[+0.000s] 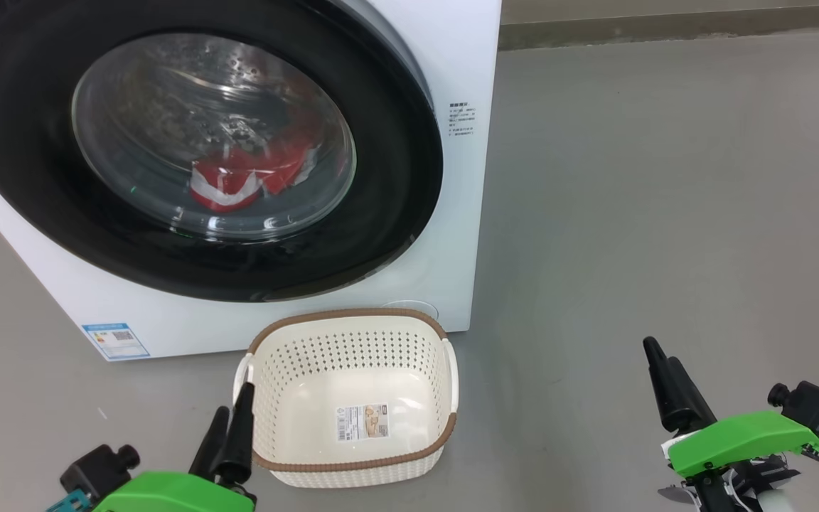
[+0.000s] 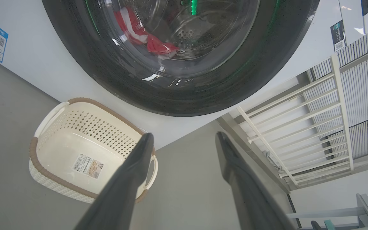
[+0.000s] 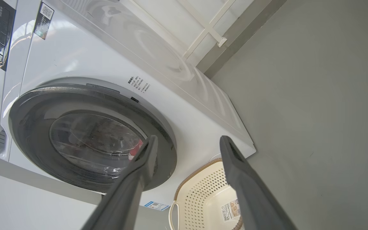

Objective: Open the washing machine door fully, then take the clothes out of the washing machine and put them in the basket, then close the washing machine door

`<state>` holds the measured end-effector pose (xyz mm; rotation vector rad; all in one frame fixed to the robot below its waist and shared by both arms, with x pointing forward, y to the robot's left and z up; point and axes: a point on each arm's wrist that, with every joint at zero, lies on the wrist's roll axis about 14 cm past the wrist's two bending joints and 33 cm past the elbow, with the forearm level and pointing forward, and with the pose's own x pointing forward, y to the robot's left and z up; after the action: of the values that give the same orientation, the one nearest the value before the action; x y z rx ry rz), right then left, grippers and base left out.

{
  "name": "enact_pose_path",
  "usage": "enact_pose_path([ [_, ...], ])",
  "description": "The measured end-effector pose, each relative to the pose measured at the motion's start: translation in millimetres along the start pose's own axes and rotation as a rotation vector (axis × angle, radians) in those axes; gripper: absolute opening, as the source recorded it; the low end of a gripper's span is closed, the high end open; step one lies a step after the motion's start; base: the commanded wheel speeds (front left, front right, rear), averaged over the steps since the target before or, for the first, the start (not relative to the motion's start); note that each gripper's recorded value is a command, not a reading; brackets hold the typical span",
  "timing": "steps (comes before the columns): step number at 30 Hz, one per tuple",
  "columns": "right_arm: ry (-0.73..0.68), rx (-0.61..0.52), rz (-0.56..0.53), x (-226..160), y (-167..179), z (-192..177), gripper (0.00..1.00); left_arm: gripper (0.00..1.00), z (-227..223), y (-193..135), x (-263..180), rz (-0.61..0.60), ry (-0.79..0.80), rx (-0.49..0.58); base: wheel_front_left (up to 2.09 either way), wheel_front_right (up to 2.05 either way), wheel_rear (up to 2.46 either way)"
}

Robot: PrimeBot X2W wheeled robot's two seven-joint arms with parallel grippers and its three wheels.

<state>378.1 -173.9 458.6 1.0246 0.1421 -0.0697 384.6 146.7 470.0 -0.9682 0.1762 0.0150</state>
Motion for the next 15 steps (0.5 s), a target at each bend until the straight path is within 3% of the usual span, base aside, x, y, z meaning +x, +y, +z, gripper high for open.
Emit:
enact_pose_path([
  [15, -0.013, -0.157, 0.050, 8, 16, 1, 1.00, 1.00, 4, -19, 6, -0.048, -0.033, 0.199, 0.00, 0.00, 0.00],
])
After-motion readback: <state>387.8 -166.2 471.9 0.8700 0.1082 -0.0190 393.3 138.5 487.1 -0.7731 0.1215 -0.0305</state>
